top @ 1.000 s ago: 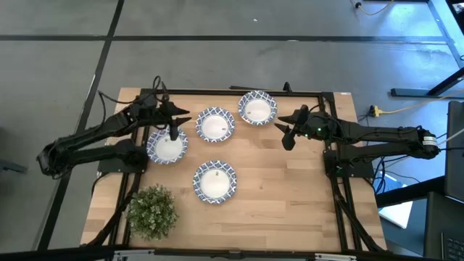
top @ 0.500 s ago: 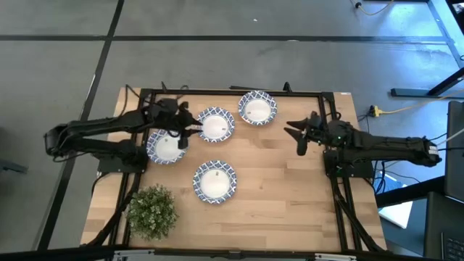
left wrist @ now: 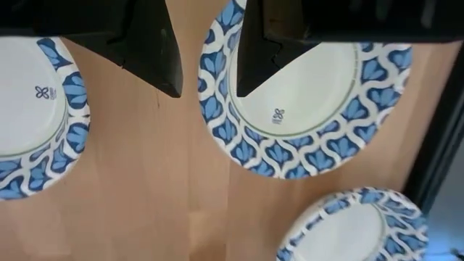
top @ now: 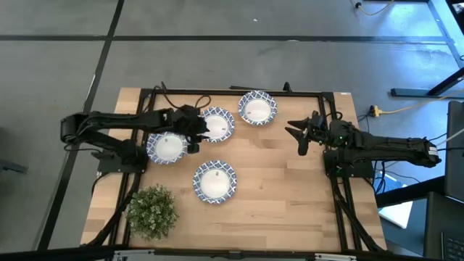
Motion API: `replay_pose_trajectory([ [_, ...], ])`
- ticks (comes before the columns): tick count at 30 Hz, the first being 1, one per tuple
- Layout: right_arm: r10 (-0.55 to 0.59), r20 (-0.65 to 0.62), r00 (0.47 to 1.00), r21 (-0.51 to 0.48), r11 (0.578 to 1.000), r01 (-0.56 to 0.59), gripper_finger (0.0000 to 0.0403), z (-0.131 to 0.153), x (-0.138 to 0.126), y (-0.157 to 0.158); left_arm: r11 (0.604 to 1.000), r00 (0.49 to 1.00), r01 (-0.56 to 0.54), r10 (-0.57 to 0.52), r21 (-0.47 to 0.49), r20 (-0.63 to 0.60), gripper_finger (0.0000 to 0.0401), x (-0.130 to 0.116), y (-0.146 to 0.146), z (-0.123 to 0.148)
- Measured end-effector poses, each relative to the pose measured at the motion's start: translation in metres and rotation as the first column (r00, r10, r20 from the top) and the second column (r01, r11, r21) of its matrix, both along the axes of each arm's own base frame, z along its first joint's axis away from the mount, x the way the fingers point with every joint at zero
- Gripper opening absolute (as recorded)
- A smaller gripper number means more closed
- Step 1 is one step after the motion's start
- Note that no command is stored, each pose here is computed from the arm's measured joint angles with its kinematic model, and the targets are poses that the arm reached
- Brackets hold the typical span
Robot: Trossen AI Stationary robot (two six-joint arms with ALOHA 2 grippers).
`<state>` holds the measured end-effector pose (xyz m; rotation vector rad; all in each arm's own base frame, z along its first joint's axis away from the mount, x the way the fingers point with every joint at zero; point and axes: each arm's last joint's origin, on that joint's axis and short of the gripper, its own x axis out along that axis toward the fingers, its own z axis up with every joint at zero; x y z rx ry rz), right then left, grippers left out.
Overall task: Nest bowls inside each other
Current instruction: Stack the top middle bowl on the right bowl
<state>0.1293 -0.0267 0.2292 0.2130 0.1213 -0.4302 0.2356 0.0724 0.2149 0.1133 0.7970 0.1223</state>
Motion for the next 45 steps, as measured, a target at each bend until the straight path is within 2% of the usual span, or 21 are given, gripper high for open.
replay_pose_trajectory([
  [9, -0.001, -0.001, 1.000, 0.000, 1.000, 0.001, 0.0149, 0.000, 0.000, 0.000, 1.000, 0.994, 0.016, -0.017, -0.009, -0.106, 0.0127, 0.009, -0.006, -0.021],
  [15, -0.004, -0.001, 1.000, 0.000, 1.000, 0.004, 0.0149, 0.000, 0.000, 0.000, 0.999, 0.986, -0.011, 0.017, 0.039, -0.164, 0.0127, 0.013, -0.007, -0.031],
  [35, -0.004, -0.001, 1.000, 0.003, 1.000, 0.004, 0.0149, 0.000, 0.000, 0.000, 0.998, 0.967, -0.005, 0.020, 0.058, -0.253, 0.0128, 0.015, -0.005, -0.046],
  [45, -0.004, -0.008, 1.000, 0.004, 1.000, 0.004, 0.0149, -0.001, 0.000, 0.000, 0.993, 0.959, -0.012, 0.046, 0.120, -0.281, 0.0128, 0.021, -0.002, -0.056],
])
